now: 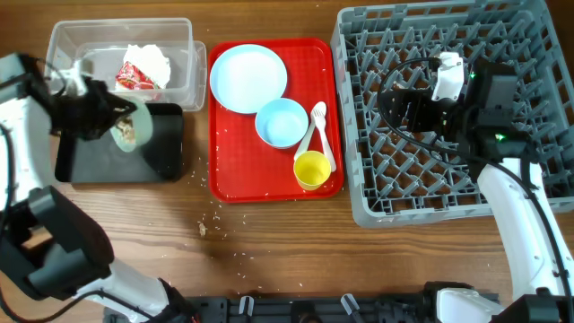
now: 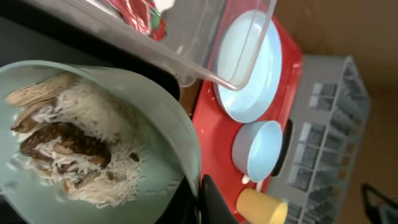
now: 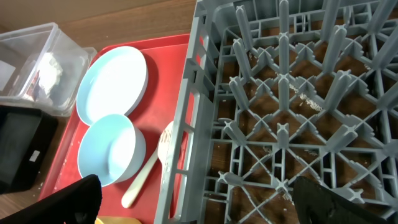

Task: Sort waste into correct bins and load items into the dishwasher rack
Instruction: 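Grasp the pale green bowl with the left gripper and tip rice onto the black tray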

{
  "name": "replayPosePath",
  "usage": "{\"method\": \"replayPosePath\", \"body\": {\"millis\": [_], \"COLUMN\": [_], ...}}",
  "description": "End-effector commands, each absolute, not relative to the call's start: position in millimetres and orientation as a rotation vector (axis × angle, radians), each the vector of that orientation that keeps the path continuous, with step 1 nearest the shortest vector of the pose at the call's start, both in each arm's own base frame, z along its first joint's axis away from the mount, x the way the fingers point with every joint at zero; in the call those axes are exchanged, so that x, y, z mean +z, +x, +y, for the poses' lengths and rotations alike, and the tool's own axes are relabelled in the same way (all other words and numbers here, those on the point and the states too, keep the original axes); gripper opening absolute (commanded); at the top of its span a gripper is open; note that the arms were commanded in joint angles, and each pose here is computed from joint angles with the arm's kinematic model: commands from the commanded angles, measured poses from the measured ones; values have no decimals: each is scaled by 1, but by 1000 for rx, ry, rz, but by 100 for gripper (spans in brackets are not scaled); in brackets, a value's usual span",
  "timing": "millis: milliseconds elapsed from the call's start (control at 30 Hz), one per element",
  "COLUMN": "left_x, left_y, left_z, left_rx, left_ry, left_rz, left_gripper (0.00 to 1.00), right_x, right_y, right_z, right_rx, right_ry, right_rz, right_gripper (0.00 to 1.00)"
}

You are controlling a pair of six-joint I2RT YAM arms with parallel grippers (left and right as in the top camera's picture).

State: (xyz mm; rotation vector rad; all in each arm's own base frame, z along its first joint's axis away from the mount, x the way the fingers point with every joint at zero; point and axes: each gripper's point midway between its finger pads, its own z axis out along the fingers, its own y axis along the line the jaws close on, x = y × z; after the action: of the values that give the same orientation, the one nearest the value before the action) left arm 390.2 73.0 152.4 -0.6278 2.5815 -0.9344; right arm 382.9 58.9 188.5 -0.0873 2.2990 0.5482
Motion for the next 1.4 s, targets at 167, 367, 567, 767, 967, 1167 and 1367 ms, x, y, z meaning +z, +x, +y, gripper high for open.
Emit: {"method": "replayPosePath", "body": {"millis": [167,367,567,767,967,1167,1367], "left_x": [156,159,184,185,184,208,214], "left_y": [402,405,406,401,378,369,347], "left_z": [111,131,129,125,106,94,45], "left_rx": [-1372,-1617,-1875,-1926,-1903,-1794,-1506], "left_ry": [-698,-751,-789,-878,-949,-742,-373], "left_rz": [2248,2014,1788,1782,1886,1928,2282], "left_gripper": [4,4,4,4,4,4,4], "right_x": [198,196,196,197,198,200,204], "right_y": [387,384,384,386,386,389,392], "right_z": [65,65,65,65,64,64,64], "right_rx": [578,581,581,579,573,557,553], "right_ry": [-112,-108,-108,-111,-110,-141,-146], "right_rz": [2271,2285,2285,2277,2274,2254,2233], "right_gripper": [100,100,100,100,100,100,100]}}
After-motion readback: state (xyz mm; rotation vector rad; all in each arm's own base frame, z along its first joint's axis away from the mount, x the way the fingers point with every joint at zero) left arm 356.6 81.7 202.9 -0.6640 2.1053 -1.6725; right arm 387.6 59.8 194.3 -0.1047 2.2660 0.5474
